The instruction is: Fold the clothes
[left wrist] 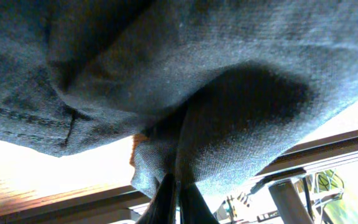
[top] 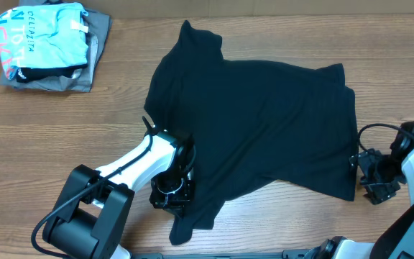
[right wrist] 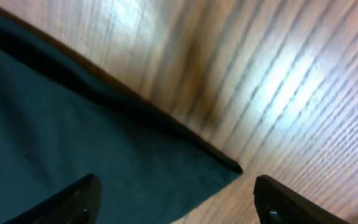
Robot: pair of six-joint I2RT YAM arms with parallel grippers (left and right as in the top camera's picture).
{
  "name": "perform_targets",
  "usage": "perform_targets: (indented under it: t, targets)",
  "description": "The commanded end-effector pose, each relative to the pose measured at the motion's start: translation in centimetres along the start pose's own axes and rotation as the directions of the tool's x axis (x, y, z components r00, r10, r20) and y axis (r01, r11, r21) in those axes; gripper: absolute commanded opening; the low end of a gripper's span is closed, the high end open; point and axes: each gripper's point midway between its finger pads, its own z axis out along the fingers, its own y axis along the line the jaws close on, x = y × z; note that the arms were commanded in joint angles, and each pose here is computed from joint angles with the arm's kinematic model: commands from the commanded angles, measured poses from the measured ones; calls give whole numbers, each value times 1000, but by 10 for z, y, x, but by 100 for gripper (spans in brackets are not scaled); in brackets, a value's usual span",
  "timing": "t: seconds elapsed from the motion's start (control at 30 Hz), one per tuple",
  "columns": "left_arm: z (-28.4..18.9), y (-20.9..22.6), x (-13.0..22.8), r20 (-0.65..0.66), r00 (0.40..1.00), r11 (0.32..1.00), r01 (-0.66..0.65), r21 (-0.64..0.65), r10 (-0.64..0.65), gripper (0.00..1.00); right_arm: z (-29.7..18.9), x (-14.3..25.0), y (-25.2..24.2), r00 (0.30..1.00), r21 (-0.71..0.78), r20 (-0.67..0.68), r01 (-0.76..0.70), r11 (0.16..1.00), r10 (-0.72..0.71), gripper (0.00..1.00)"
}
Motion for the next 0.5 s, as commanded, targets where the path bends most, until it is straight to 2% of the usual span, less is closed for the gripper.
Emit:
perform_targets:
  t: [0.0, 0.17, 0.37, 0.47]
  targets:
    - [1, 2, 3, -7, 1000, 1000, 22, -2, -22, 4, 13, 16, -9, 998, 15, -52, -23, 1000, 23, 82]
    - [1, 2, 1, 1, 1000, 1000, 18, -4, -18, 4, 27, 29, -7, 995, -27, -97, -27, 999, 24, 83]
    - [1, 1, 1, 3, 1000, 1000, 18, -3, -18, 4, 38, 30, -8, 996, -41, -83, -25, 999, 22, 82]
    - [1, 1, 0, 5, 1000, 1000, 17, -2, -17, 4, 42, 31, -9, 997, -43, -79, -25, 999, 21, 78]
